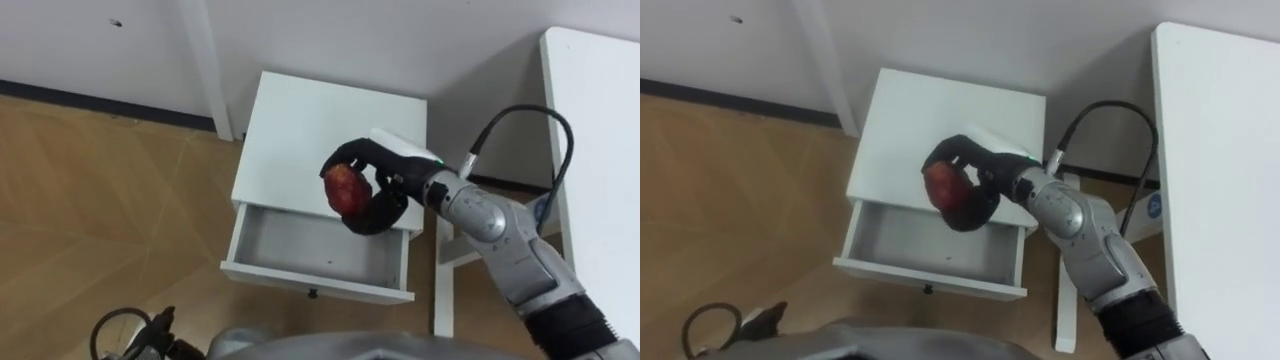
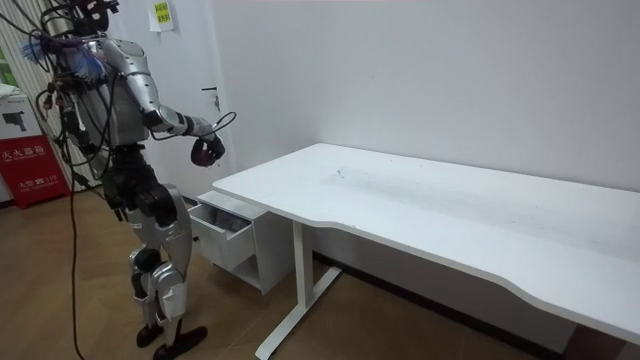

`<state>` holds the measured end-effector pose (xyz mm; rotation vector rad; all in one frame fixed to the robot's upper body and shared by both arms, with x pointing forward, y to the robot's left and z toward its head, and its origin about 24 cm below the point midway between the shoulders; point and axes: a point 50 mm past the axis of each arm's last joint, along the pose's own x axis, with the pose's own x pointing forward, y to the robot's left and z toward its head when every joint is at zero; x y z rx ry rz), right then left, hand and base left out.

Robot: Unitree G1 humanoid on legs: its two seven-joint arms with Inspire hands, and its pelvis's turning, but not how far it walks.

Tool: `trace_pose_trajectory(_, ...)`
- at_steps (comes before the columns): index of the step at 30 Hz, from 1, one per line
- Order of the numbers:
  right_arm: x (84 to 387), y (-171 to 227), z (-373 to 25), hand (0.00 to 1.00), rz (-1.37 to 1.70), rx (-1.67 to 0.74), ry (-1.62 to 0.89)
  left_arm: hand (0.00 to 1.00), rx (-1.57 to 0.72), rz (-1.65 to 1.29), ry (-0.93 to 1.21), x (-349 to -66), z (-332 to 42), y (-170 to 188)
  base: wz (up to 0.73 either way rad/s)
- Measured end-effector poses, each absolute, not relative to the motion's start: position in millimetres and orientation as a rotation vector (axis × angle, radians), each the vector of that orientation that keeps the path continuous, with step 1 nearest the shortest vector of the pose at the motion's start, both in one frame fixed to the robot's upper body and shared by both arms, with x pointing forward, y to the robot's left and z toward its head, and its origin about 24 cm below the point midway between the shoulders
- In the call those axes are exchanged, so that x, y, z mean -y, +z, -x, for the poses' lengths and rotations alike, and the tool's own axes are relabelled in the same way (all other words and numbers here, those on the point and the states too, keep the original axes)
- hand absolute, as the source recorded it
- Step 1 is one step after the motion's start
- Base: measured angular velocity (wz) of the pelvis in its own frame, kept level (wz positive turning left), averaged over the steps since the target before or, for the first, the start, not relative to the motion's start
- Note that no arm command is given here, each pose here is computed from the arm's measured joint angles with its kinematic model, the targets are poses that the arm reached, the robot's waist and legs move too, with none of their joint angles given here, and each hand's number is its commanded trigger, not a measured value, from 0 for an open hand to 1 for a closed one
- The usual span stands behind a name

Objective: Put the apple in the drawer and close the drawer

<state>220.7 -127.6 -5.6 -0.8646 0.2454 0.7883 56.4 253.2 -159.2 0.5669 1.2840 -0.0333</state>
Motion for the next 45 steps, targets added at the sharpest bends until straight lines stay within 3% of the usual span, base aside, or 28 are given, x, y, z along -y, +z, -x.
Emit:
trace_pose_trajectory(33, 127, -6, -217, 0.00, 0.853, -0.257, 0.793, 0.00, -1.296, -0.557, -0.032, -251, -55, -160, 0.00)
trace_pose_trajectory(39, 171, -54, -197, 0.00, 0.778, -0.488, 0.574, 0.00, -1.311, -0.494, 0.034, -246, -45, -162, 0.04)
trace_pose_trajectory(45, 253, -104, -147, 0.00, 0.700, -0.838, 0.135, 0.00, -1.330, -0.440, 0.073, -240, -39, -165, -0.01)
